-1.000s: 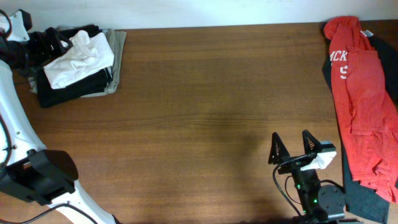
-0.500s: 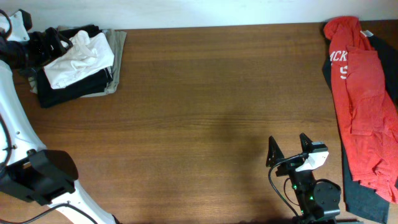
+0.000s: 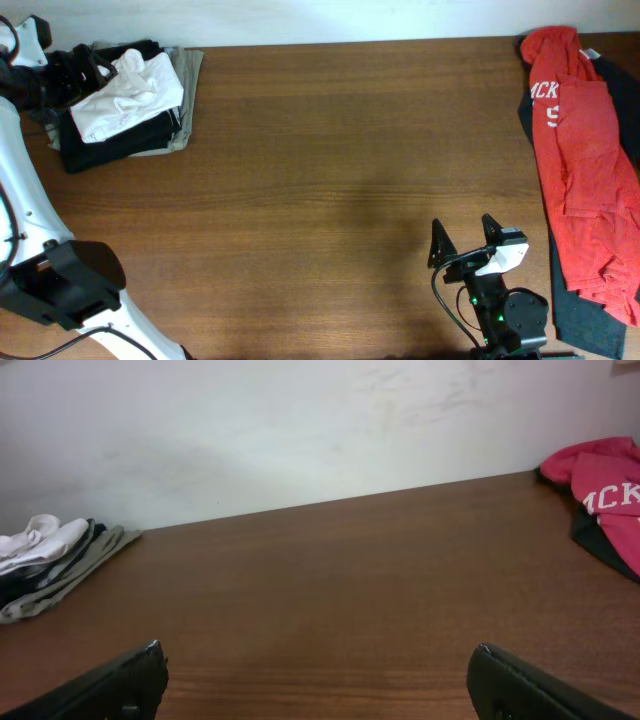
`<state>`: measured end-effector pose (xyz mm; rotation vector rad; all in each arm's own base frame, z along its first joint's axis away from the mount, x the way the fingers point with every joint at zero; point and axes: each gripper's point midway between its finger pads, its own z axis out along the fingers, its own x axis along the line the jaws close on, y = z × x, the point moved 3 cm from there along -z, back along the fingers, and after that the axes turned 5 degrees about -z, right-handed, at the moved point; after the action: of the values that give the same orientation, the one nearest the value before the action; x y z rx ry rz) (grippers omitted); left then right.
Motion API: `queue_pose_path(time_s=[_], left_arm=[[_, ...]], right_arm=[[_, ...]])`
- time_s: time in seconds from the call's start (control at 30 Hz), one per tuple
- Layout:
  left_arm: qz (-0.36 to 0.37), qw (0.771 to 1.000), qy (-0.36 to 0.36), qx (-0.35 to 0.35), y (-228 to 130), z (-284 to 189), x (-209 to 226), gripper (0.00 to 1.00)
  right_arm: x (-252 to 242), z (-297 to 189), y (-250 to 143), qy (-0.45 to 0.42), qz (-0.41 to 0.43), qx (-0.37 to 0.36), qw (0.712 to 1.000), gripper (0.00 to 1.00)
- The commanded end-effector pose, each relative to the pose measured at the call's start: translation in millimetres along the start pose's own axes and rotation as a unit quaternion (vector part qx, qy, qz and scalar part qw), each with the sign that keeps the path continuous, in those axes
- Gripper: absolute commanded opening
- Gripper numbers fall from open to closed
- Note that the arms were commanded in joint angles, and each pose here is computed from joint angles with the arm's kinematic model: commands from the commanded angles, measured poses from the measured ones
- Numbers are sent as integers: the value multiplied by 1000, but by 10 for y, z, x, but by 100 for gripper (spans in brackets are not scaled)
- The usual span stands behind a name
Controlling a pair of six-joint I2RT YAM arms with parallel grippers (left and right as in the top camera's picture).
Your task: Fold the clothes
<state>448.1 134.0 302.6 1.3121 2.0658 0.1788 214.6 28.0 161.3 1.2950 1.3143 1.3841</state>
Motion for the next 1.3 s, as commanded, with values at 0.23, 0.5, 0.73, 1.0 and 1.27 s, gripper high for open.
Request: queue_pose_path(time_s=[0.23,0.5,0.73,1.0,1.27], left_arm=[[-7,1000,-5,8,-12,66,8,99],[4,1000,-10,6,-52,15,-112,99],[63,995,42,69,-1112,-145,-532,99],[155,983,50,-79,-1577,-556,-687,99],[197,944,-8,-266,-2381,-545,-319,99]], right_arm=[[7,-2,-15,2,-7,0,1000,99],[7,-2,-15,2,-7,0,1000,99],[7,-2,-15,2,-7,0,1000,99],[7,-2,-15,2,-7,0,1000,99],[7,-2,-15,2,-7,0,1000,99]])
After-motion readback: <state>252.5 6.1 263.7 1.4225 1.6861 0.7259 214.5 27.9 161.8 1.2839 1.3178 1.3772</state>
